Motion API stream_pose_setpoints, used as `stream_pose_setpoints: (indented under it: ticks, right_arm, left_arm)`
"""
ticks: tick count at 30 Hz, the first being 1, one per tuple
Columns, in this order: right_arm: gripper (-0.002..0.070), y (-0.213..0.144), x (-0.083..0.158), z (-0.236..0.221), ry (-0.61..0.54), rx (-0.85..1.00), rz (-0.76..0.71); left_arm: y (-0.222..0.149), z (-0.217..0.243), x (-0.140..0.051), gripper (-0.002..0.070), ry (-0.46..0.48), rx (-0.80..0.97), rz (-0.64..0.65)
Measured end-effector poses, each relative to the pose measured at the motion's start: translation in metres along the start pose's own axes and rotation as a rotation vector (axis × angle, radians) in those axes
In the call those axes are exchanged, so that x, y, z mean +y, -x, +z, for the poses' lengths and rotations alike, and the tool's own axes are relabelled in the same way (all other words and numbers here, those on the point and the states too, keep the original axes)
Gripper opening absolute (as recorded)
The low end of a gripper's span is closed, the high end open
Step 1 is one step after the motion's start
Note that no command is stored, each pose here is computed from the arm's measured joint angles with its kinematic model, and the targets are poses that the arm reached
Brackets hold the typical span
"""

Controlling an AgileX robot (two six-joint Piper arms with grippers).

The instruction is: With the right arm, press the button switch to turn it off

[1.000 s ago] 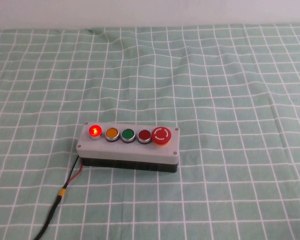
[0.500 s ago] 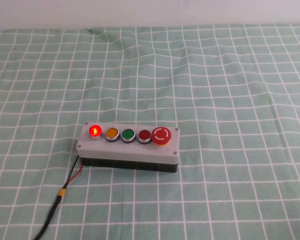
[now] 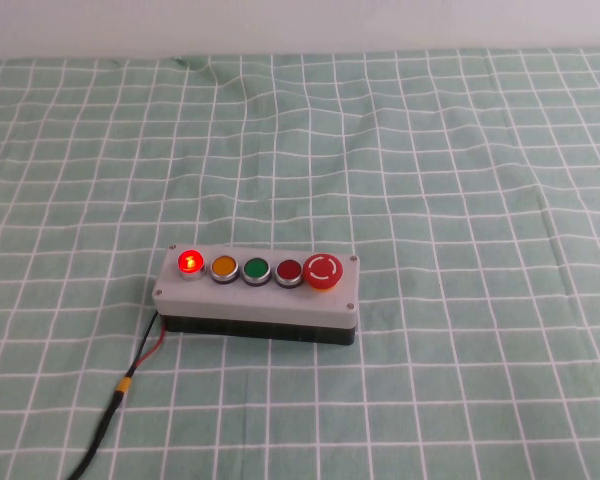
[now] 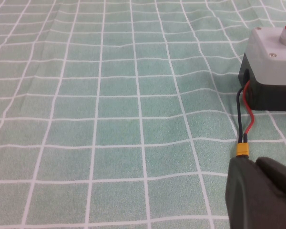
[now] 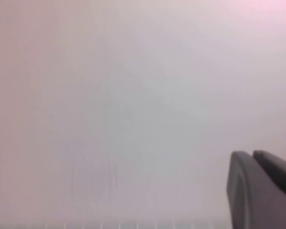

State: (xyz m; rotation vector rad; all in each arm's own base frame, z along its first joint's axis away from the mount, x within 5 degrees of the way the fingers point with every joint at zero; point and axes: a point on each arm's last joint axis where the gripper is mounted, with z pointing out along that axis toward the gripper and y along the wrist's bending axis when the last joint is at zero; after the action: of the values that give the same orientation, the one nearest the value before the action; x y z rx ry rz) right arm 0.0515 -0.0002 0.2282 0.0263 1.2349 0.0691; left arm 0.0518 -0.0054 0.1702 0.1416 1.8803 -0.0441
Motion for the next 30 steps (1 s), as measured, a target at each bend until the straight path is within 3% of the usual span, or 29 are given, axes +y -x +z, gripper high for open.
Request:
stream_pose_setpoints:
  ticks: [10,16,25,30]
  right_arm:
    - [-0.0016,0.043,-0.003,-0.011,-0.036,-0.495,0.01]
    - [-0.0016,0.09,0.0,-0.01,-0.011,-0.564,0.063]
    - [-0.0016,0.177,0.011,0.013,0.052,-0.257,0.141]
    - [-0.0016,0.176,0.019,0.063,0.067,0.156,0.154]
  left_arm:
    - [0.0,0.0,0.0,-0.0004,0.0,0.0,0.0]
    - [0.0,0.0,0.0,-0.0004,0.0,0.0,0.0]
    - [0.0,0.0,0.0,-0.0004,0.0,0.0,0.0]
    - [0.0,0.0,0.0,-0.0004,0.0,0.0,0.0]
